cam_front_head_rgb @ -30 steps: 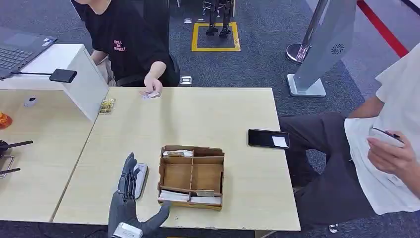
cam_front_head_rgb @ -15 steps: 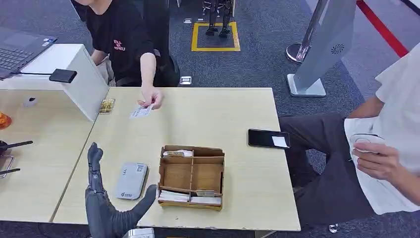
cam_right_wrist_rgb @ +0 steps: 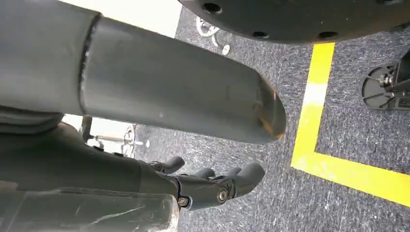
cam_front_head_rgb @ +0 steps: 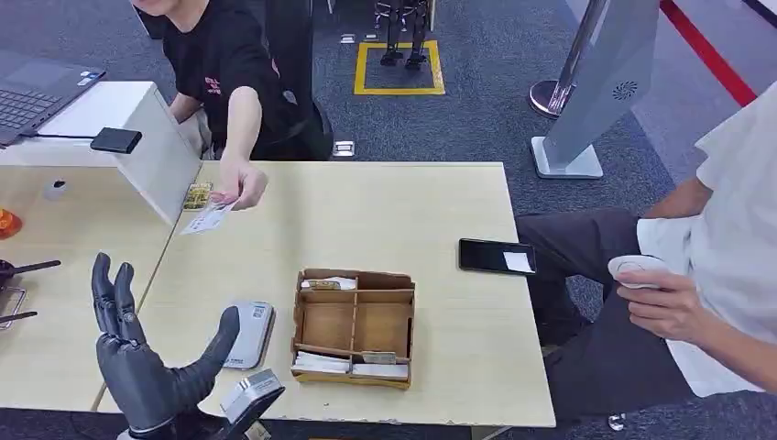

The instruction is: Pass the card to the sensor for recognition and then transmit it.

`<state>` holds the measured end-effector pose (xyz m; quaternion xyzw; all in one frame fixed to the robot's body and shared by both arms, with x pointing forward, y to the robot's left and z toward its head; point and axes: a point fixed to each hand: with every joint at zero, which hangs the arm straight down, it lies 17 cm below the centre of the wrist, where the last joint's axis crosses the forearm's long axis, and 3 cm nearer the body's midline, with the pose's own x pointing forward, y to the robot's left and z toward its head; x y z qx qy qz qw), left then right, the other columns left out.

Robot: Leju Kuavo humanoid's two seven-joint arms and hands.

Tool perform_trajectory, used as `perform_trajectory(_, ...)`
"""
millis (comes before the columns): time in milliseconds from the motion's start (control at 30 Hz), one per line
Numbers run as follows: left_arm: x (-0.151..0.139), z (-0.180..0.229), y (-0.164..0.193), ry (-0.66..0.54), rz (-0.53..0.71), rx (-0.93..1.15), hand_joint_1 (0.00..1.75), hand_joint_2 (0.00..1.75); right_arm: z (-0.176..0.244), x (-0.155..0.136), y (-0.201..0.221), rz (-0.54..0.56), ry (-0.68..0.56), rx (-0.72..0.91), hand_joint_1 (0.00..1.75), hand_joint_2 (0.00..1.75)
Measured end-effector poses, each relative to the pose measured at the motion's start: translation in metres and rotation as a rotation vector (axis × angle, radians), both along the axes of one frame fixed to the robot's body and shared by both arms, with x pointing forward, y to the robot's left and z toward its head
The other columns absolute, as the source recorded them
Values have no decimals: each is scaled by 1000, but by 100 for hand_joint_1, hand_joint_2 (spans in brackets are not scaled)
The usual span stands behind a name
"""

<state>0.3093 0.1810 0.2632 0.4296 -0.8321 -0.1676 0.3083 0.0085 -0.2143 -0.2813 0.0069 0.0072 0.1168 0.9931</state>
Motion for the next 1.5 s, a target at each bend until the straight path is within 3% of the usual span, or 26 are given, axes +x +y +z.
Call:
perform_trajectory(433,32,-15,20,65,154,179,26,175,0,3,-1,26,-5,-2,0,0)
perform_trajectory(633,50,-17,28,98,215,185,52,175,0,3,0,36,-6,-1,0,0)
perform_trajectory(700,55,-18,30,107,232,187,82,175,0,4,0,36,-6,-1,0,0)
perform_trajectory(733,57,-19,31,112,239,187,82,175,0,3,-1,37,-5,0,0,0)
perform_trajectory(767,58,-21,33,118,246,189,98,175,0,3,-1,37,-5,0,0,0)
perform_trajectory(800,59,-22,34,126,256,192,136,175,0,3,-1,37,-5,-1,0,0)
perform_trajectory(833,61,-23,35,130,261,194,136,175,0,3,-1,37,-4,-1,0,0)
perform_trajectory(867,62,-24,35,134,265,198,154,175,0,3,-1,37,-4,-1,0,0)
perform_trajectory(967,64,-25,36,138,270,204,175,175,0,3,-1,37,-4,-1,0,0)
perform_trajectory(1500,65,-23,30,131,267,229,175,175,0,3,-1,38,-2,-2,0,0)
